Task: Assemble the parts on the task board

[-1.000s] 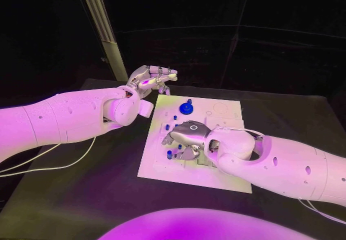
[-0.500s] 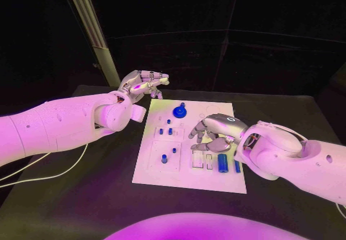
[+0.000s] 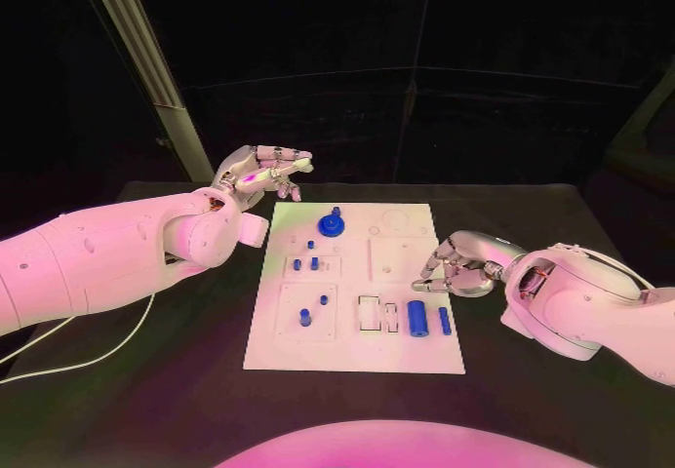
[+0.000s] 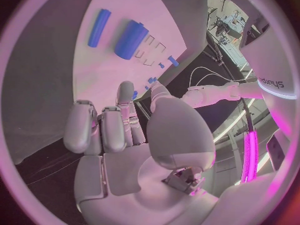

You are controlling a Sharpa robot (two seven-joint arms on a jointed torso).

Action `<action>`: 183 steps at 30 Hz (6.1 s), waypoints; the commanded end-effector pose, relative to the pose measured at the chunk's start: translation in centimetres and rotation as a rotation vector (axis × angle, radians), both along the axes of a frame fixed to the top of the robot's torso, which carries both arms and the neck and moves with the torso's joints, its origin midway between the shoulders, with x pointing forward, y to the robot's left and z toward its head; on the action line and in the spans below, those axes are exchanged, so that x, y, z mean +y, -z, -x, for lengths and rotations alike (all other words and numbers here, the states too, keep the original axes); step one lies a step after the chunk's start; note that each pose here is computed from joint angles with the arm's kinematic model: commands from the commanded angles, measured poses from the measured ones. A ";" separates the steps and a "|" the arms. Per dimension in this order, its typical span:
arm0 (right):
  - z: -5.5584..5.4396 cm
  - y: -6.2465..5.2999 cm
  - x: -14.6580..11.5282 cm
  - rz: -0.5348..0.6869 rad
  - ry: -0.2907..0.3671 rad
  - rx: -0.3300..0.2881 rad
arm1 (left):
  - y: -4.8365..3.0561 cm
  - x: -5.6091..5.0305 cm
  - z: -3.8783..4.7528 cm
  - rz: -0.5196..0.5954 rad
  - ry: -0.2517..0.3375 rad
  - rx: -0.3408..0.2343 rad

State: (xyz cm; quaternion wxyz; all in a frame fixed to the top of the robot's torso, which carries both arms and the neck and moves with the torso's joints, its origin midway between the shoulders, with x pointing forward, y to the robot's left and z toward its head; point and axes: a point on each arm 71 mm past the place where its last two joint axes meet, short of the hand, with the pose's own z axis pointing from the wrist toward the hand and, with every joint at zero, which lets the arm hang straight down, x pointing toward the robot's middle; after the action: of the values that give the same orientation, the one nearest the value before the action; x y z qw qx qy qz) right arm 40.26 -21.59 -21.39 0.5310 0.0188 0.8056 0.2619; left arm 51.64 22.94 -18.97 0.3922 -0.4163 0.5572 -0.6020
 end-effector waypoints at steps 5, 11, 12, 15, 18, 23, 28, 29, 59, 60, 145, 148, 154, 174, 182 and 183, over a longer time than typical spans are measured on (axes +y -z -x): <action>0.7 1.8 -0.6 0.118 0.107 0.110 | -0.10 0.0 0.05 0.009 0.012 0.000; 0.9 2.5 -0.3 0.157 0.107 0.132 | -0.07 0.0 0.05 0.008 0.011 0.001; 1.0 2.6 -0.2 0.162 0.104 0.137 | -0.06 0.0 0.05 0.007 0.011 0.002; 1.1 3.0 0.1 0.177 0.093 0.145 | -0.04 0.0 0.06 0.007 0.011 0.002; 1.3 3.4 0.4 0.191 0.081 0.156 | -0.03 0.0 0.07 0.007 0.013 0.003; 1.6 4.1 1.2 0.205 0.056 0.178 | -0.01 0.1 0.06 0.006 0.012 0.004; 1.8 4.7 2.0 0.218 0.045 0.189 | 0.01 0.1 0.07 0.006 0.012 0.004; 1.8 4.8 2.0 0.220 0.045 0.189 | 0.01 0.1 0.07 0.006 0.012 0.004; 2.7 2.9 3.3 -0.028 0.102 0.083 | 0.02 0.3 0.14 0.006 0.011 0.006; 2.8 2.8 3.4 -0.040 0.105 0.085 | 0.02 0.3 0.15 0.006 0.011 0.006; 2.4 3.2 5.8 -0.063 0.030 0.111 | 0.02 0.0 0.15 0.006 0.017 0.010; 2.4 2.6 4.3 -0.091 0.036 0.091 | 0.02 0.1 0.14 0.005 0.015 0.010; 2.3 1.8 0.5 -0.055 0.082 0.066 | 0.02 0.2 0.16 0.006 0.014 0.010; 2.0 3.2 -2.6 0.286 0.104 0.116 | 0.01 0.2 0.25 0.007 0.016 0.010; 1.7 3.6 -1.9 0.308 0.090 0.118 | 0.01 0.3 0.27 0.007 0.016 0.010; 1.7 3.7 -1.8 0.312 0.086 0.118 | 0.01 0.3 0.27 0.007 0.016 0.010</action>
State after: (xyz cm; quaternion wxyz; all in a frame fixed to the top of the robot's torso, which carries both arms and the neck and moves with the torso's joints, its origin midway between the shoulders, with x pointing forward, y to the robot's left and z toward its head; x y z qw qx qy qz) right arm 38.57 -23.32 -24.95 0.4933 0.0026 0.8603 0.1282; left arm 51.39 23.32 -19.15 0.3867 -0.4187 0.5621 -0.5993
